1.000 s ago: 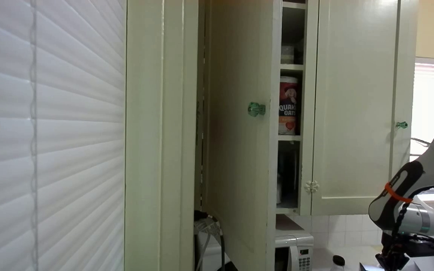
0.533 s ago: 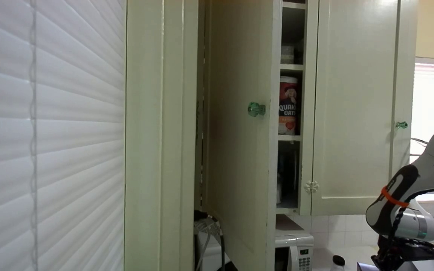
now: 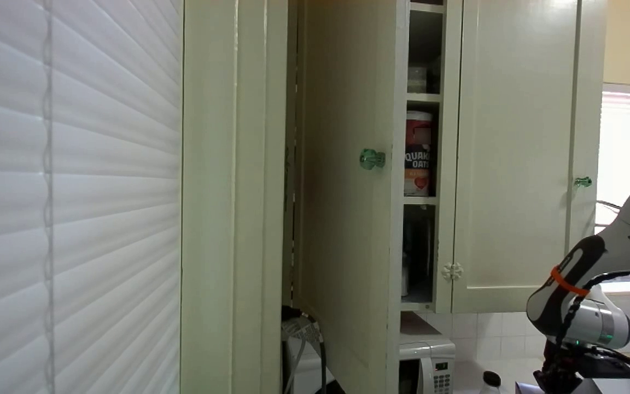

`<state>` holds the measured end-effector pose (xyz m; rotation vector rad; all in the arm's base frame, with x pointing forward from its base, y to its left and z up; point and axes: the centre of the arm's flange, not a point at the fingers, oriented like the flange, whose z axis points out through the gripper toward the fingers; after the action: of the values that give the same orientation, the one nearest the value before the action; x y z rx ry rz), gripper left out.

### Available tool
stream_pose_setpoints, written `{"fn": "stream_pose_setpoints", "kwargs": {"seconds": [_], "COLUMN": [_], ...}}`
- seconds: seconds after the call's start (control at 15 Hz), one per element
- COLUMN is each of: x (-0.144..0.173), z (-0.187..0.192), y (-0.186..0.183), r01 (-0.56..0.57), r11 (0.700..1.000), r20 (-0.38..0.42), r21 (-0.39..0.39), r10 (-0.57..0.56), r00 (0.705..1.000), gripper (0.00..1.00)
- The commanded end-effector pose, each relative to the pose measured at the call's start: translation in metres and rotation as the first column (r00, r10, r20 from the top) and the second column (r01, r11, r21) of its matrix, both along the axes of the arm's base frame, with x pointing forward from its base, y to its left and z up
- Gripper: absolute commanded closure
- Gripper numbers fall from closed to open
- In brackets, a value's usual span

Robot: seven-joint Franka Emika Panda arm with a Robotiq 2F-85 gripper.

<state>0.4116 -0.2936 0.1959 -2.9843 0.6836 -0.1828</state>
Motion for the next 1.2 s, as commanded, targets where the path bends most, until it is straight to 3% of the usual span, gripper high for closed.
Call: {"fn": "stream_pose_setpoints", "kwargs": {"seconds": [0.0,0.53,1.13], "x": [-0.008,-0.014,-0.008], "z": [0.013,0.035,0.011], "y": [0.003,0.014,0.035], "r01": [-0.031,-0.127,-0.245], "r11": [0.996,0.968,0.911], "r20": [-0.025,-0.024,-0.065], "r21": [0.085,0.217,0.332], "r10": [0.034,0.135,0.282], "r00": [0.999,0.991,0.957], "gripper": [1.00,1.00,1.00]}}
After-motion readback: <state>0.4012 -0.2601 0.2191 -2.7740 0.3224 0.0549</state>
